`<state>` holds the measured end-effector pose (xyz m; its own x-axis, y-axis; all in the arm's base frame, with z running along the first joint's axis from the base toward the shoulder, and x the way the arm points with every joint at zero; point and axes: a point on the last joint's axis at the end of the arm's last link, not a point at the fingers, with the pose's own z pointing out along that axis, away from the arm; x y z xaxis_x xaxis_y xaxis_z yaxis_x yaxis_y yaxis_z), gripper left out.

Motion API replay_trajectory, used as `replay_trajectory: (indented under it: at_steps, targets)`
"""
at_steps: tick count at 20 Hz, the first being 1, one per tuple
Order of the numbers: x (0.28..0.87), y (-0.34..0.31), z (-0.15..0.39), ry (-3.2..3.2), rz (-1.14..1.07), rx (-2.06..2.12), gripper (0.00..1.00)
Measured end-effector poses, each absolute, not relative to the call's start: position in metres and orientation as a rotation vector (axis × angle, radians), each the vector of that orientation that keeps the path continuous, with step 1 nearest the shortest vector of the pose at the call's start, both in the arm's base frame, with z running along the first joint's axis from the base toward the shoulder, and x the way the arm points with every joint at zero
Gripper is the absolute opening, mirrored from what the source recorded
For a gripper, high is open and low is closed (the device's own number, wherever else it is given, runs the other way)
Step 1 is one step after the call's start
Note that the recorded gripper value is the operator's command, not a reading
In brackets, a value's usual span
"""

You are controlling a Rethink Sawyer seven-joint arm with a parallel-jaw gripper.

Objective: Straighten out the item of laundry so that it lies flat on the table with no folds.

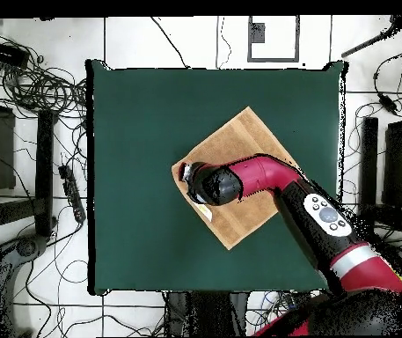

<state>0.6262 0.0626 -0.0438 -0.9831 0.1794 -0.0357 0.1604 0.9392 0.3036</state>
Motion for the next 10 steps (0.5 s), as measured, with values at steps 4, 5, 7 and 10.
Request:
replay_trajectory:
  at_steps: [4, 5, 7, 10]
  targets:
    - [0.627, 0.07, -0.043, 3.04, 0.381, 0.205, 1.0]
    - [0.627, 0.071, -0.043, 3.041, 0.367, 0.196, 1.0]
    - [0.628, 0.073, -0.044, 3.044, 0.335, 0.177, 1.0]
    - [0.629, 0.076, -0.044, 3.052, 0.295, 0.156, 1.0]
